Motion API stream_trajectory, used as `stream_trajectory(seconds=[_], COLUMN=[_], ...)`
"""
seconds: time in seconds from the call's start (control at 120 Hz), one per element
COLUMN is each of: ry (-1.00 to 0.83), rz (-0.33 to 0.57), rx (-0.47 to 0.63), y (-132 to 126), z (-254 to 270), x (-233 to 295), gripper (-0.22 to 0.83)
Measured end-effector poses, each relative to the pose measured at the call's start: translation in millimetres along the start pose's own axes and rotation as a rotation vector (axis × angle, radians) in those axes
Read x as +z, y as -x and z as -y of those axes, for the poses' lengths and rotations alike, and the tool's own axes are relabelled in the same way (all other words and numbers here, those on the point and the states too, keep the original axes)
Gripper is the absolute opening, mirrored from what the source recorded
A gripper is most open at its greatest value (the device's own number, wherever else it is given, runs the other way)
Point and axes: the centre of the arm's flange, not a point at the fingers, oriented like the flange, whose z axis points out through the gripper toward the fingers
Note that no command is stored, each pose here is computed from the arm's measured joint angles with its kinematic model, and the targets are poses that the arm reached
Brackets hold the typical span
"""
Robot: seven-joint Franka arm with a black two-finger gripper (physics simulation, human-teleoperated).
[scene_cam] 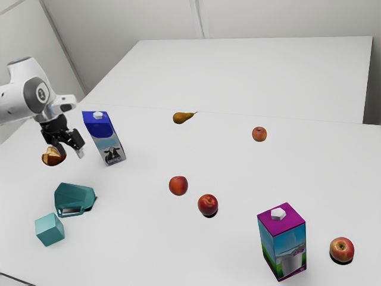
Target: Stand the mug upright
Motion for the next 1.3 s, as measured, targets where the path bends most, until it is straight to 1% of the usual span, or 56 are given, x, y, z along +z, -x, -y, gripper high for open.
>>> stream_trajectory(seconds=[0.158, 0.308, 0.467, 0.742, 0.983, 1.075, 1.3], ry=[0.070, 0.120, 0.198, 0.324, 0.420, 0.466, 0.593], rz=[-0.027, -0.040, -0.032, -0.004, 0.006, -0.002, -0.026], rx=[-0.043, -0.062, -0.104, -0.156, -0.196, -0.221, -0.247], y=[12, 27, 46, 70, 81, 86, 89], z=[36, 53, 68, 78, 87, 93, 91], x=[18, 25, 38, 68, 88, 95, 109], gripper=[0.62, 0.62, 0.62, 0.62, 0.62, 0.62, 0.62])
